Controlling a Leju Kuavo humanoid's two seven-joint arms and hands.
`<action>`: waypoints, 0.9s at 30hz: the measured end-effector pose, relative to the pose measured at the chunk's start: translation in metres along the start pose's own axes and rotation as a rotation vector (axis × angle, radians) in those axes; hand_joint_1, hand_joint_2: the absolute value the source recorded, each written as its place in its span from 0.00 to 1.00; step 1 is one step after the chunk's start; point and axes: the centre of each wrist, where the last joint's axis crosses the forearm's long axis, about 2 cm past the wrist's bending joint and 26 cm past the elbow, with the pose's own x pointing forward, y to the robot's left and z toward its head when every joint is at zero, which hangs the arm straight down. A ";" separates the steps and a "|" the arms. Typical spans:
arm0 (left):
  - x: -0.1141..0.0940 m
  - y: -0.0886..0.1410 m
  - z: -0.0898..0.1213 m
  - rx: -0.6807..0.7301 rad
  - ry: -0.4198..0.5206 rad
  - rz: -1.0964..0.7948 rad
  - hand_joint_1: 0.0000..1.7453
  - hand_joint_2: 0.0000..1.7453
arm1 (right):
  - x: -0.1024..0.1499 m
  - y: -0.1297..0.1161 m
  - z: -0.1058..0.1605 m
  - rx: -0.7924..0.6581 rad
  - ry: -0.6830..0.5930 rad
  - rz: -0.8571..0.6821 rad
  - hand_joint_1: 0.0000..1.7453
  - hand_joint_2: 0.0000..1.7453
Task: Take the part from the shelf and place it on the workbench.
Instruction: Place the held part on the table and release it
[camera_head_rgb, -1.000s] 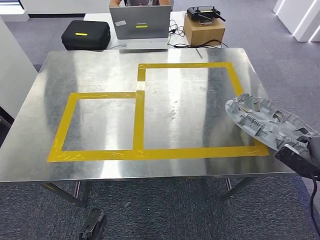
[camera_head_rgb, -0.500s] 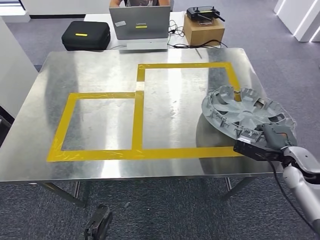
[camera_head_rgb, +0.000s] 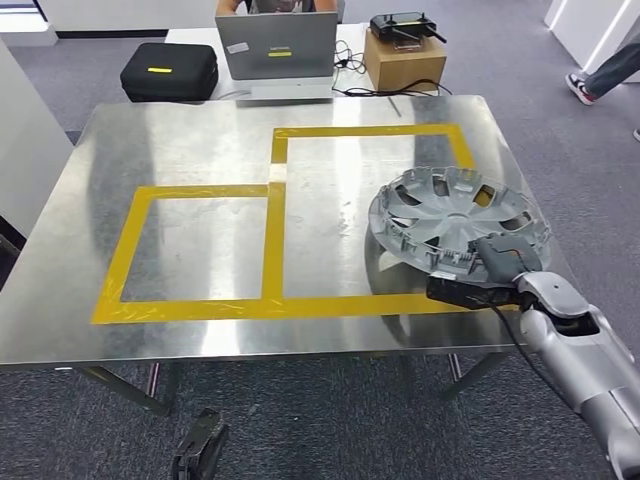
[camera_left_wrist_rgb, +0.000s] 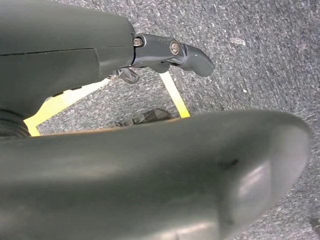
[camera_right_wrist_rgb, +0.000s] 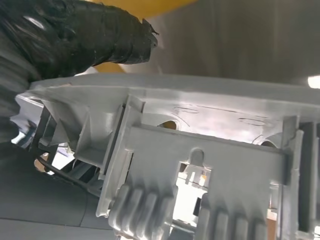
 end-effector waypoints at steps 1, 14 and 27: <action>0.000 0.000 0.000 0.000 0.001 0.000 0.00 0.00 | 0.004 -0.001 -0.003 0.003 -0.007 0.005 1.00 1.00; -0.008 -0.003 0.003 0.001 0.016 -0.004 0.00 0.00 | 0.022 -0.006 -0.022 -0.006 -0.055 -0.003 1.00 1.00; -0.008 -0.003 0.003 -0.002 0.016 -0.017 0.00 0.00 | 0.025 -0.008 -0.023 -0.040 -0.059 -0.013 1.00 1.00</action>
